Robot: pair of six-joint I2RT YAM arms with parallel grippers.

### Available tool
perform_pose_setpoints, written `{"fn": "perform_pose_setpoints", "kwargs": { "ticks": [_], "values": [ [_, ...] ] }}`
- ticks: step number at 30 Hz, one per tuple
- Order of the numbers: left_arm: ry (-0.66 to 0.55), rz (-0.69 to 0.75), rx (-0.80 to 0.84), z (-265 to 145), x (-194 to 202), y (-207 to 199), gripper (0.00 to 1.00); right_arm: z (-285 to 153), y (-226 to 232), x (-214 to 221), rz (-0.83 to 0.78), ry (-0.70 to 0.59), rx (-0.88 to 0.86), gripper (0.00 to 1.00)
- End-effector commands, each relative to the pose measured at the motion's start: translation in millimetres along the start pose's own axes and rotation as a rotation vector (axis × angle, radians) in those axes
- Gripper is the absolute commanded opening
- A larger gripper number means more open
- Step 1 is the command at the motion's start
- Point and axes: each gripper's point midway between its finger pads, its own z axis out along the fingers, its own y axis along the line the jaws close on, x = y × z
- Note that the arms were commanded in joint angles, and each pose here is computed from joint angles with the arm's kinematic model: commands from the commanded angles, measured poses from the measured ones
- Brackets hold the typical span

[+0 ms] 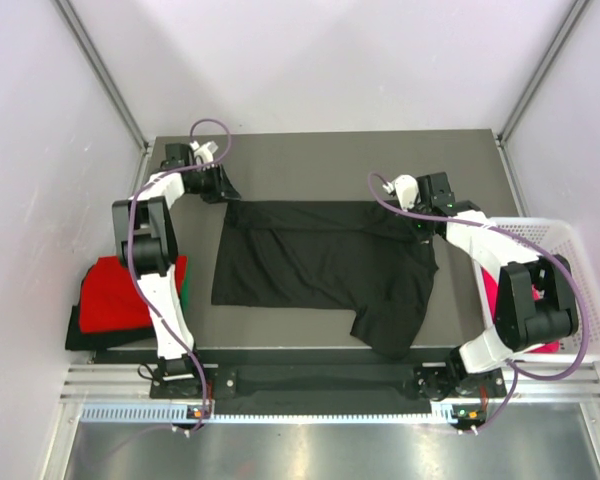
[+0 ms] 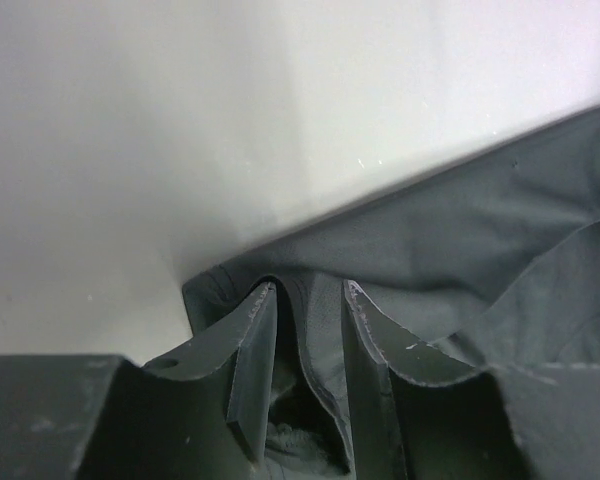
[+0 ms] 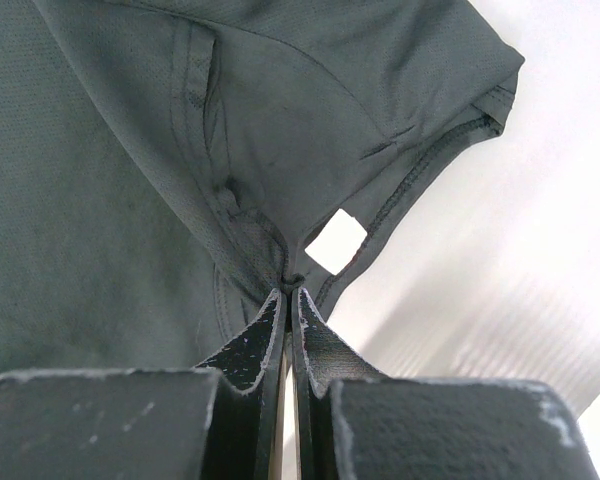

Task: Fold and stack the t-shirts
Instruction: Fold the tshirt

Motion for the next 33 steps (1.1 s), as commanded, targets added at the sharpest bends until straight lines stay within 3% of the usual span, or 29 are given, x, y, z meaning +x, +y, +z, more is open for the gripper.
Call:
{"fn": "perform_pose_setpoints", "kwargs": {
  "ticks": [1, 6, 20, 31, 32, 33],
  "values": [
    [-0.068, 0.053, 0.023, -31.5, -23.9, -23.6, 0.37, -2.4, -2.5, -19.4, 0.003, -0.061, 0.012, 0.0],
    [-0.064, 0.07, -0.005, -45.0, -17.7, -27.6, 0.38, -3.4, -2.2, -18.6, 0.003, -0.064, 0.013, 0.0],
    [-0.002, 0.012, -0.054, -18.0, -17.5, 4.3, 0.4, -4.7, -1.4, -16.8, 0.001, -0.059, 0.011, 0.0],
    [0.042, -0.021, -0.002, -9.2, -9.7, 3.1, 0.15, -5.2, -3.0, -18.8, 0.003, -0.061, 0.013, 0.0],
    [0.045, -0.022, 0.003, -9.6, -9.3, 0.9, 0.12, -5.7, -2.7, -18.2, 0.003, -0.061, 0.013, 0.0],
    [0.05, -0.026, 0.006, -9.5, -7.2, 1.5, 0.01, -5.5, -2.4, -17.6, 0.004, -0.06, 0.012, 0.0]
  ]
}}
